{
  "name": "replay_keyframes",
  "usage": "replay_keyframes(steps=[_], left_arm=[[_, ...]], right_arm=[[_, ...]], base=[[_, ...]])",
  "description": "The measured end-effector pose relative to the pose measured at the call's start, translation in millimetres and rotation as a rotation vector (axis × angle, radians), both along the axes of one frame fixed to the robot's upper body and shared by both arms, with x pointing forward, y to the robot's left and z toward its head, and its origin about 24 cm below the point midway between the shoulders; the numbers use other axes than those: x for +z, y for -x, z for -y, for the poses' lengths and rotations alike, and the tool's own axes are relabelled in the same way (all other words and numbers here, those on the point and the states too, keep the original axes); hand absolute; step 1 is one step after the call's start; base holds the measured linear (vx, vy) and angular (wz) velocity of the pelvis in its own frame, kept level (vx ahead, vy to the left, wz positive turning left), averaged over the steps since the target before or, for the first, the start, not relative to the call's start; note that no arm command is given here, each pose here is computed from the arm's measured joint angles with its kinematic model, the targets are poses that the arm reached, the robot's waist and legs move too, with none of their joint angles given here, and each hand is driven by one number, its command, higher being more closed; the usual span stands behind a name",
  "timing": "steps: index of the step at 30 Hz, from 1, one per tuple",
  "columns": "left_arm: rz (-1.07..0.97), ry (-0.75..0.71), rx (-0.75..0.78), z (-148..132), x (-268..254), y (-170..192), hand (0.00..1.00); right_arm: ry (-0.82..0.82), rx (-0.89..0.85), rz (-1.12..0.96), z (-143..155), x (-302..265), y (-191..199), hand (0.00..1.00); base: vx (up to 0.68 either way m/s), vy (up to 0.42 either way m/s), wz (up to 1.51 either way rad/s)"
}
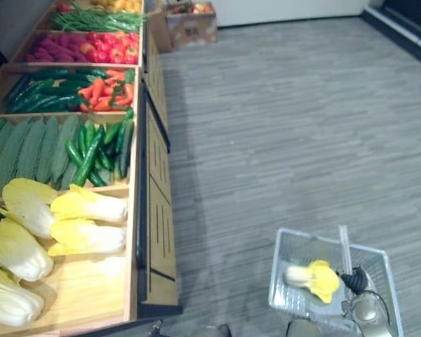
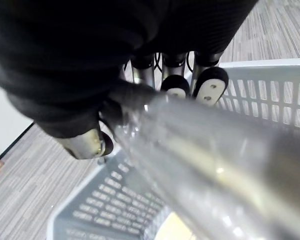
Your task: Pick vegetable in the basket
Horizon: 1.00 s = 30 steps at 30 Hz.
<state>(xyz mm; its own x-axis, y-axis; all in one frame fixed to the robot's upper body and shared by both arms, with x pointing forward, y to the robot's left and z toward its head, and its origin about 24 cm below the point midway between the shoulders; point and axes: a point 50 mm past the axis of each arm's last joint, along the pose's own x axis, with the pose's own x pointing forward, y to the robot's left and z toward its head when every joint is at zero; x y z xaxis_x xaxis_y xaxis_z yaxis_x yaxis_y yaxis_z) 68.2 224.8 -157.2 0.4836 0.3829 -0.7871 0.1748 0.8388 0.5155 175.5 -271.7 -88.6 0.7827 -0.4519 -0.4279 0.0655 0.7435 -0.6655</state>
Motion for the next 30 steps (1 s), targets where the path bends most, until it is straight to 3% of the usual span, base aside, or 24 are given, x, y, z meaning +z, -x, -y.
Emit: replay_keyframes(steps=[11,13,22,30], left_arm=[[0.032,-0.009,0.07,-6,3,-6,0.0],[0.041,-0.008,0.091,-6,3,-7,0.0],[0.086,0.029,0.122,9,3,-13,0.0],[0.035,0.052,0.109,17,-2,3,0.0]], right_arm=[[-0.031,-0.031,-0.001,-5,-3,-3,1.0],[-0.018,-0.083,-0.015,7,-2,2,1.0],[0.064,0.033,-0.046,15,5,-2,1.0],[0.114,0.091,0.0,15,18,-15,1.0]], base=[[0.28,-0.075,0.23],[0.59,-0.373,0.38],[0.5,-0.285,0.04],[0.38,0.069,-0.02]])
